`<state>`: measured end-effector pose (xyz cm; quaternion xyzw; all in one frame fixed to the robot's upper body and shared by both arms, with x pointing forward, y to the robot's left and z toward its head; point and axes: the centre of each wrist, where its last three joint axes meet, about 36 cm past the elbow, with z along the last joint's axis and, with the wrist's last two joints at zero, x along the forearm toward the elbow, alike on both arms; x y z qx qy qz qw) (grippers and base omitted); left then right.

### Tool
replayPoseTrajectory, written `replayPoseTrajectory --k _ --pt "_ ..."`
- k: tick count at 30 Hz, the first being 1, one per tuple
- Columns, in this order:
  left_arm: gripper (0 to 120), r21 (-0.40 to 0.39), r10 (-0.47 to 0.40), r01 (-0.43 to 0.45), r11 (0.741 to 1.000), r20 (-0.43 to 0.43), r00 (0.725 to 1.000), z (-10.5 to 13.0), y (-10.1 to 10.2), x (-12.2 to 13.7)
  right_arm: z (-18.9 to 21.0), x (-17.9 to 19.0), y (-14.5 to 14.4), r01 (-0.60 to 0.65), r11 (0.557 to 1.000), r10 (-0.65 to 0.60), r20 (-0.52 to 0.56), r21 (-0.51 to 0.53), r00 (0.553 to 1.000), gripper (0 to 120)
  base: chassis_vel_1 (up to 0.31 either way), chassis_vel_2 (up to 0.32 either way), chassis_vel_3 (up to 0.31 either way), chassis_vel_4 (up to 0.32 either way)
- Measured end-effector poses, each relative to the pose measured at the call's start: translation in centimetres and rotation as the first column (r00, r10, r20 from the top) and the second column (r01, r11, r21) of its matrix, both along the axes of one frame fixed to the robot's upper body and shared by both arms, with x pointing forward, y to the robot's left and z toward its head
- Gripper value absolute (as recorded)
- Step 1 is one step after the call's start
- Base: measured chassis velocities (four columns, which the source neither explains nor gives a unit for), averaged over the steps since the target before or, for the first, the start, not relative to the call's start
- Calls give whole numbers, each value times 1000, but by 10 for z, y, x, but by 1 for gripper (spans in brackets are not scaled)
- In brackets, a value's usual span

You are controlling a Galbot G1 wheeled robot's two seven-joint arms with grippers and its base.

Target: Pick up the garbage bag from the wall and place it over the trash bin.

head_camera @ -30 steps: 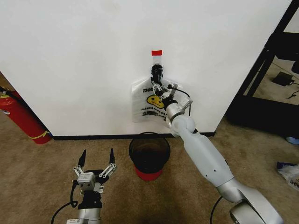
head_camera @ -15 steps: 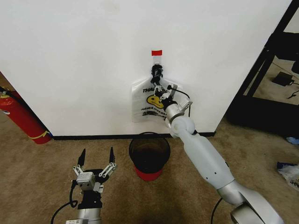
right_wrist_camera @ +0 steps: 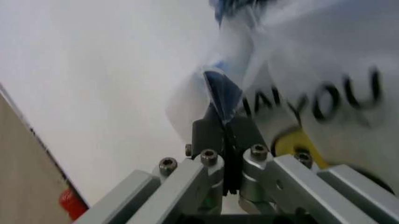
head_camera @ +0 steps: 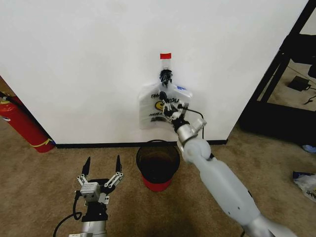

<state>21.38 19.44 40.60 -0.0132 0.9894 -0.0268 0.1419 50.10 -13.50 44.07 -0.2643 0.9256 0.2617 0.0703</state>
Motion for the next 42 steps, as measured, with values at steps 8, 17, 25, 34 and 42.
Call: replayPoseTrajectory --k 8,17,25,34,42 --pt "100 -1 -9 9 1000 1 1000 -1 -1 1 -9 -40 -5 -18 1000 18 -1 -18 1000 0 0 0 0 0" --pt "100 -6 -17 17 1000 2 1000 -2 0 3 -15 -78 -13 -22 999 22 7 -42 1000 0 0 0 0 0" --pt "100 -7 -22 22 1000 -1 1000 -2 0 3 -20 -103 -20 -15 999 15 13 -50 1000 0 0 0 0 0" --pt "100 -8 -31 31 999 -1 1000 -2 -2 2 -30 -126 -22 -7 998 7 4 -58 1000 0 0 0 0 0" --pt "100 -6 -41 41 999 -1 999 -3 -4 2 -47 -156 -24 2 997 -2 0 -71 1000 0 0 0 0 0"
